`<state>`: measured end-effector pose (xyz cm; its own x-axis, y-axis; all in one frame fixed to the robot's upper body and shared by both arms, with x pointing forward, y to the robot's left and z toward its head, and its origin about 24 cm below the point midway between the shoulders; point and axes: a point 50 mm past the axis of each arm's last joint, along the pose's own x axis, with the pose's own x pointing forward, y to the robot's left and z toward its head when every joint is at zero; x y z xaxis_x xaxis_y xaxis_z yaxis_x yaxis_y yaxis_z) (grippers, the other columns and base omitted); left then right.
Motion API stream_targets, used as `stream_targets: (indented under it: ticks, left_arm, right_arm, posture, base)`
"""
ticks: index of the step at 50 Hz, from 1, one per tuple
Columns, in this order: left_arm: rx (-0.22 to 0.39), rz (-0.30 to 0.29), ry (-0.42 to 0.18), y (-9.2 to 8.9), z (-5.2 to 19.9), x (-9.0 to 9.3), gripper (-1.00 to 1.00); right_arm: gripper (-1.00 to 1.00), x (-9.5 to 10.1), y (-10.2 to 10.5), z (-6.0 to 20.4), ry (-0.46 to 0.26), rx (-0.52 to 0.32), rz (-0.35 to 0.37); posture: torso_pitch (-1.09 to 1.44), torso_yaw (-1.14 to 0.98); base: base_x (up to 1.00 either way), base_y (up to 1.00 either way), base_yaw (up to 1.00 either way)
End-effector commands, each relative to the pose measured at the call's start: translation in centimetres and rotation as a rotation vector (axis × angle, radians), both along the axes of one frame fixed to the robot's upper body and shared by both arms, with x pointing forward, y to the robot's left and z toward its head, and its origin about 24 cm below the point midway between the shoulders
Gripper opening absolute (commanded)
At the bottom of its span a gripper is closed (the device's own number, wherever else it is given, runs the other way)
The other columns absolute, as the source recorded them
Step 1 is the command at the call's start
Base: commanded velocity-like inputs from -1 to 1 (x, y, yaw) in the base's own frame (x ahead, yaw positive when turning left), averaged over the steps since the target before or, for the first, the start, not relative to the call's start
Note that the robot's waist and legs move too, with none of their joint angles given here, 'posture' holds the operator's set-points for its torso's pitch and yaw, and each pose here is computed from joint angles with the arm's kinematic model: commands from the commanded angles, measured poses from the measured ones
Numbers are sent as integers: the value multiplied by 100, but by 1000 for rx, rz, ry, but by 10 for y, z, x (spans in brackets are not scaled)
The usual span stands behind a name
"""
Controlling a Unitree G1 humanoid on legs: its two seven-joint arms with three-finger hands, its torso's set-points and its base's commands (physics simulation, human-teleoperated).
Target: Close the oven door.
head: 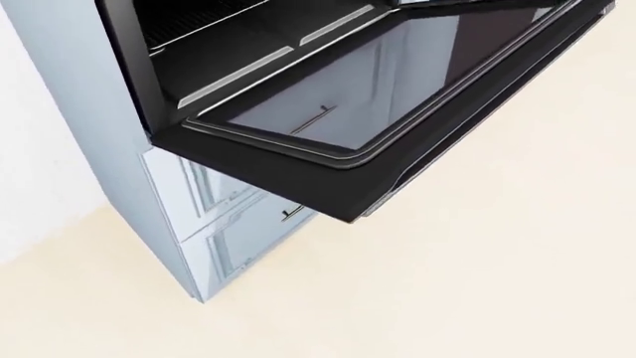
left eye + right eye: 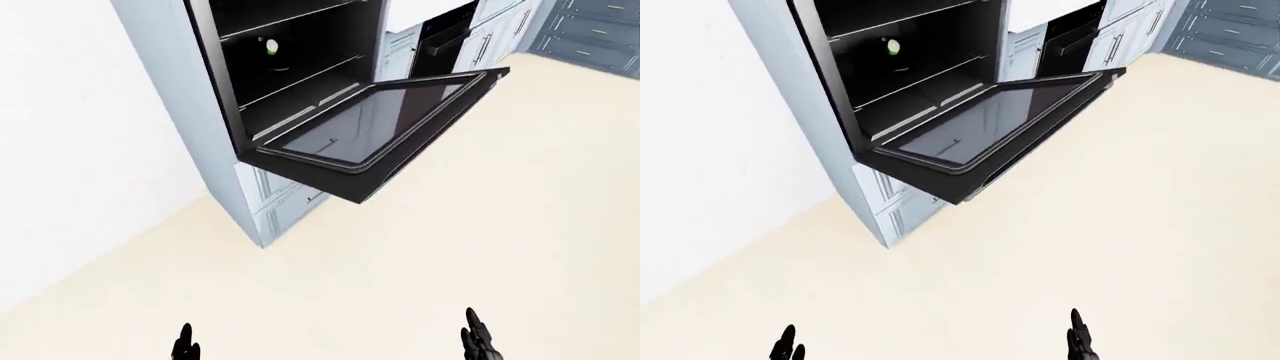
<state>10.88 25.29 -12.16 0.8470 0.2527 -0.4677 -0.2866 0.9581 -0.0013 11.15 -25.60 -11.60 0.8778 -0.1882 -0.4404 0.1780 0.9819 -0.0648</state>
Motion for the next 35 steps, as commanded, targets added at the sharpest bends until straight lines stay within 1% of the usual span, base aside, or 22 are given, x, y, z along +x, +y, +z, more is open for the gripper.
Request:
stream_targets:
  ticks: [1, 30, 35]
  left_arm:
    - [35, 5, -50, 8, 7, 6, 100]
    - [32, 9, -52, 8, 7, 6, 100]
    - [34, 11, -52, 9, 7, 5, 100]
  right_arm:
    - [100, 8, -3, 7, -58, -20, 14]
    - [100, 7, -2, 7, -58, -18, 22]
    - [100, 8, -1, 6, -57, 5, 10]
  posture:
    - [0, 0]
    - [0, 0]
    - [0, 0]
  base:
    - [12, 0, 0]
    - [13, 0, 0]
    - [13, 5, 0]
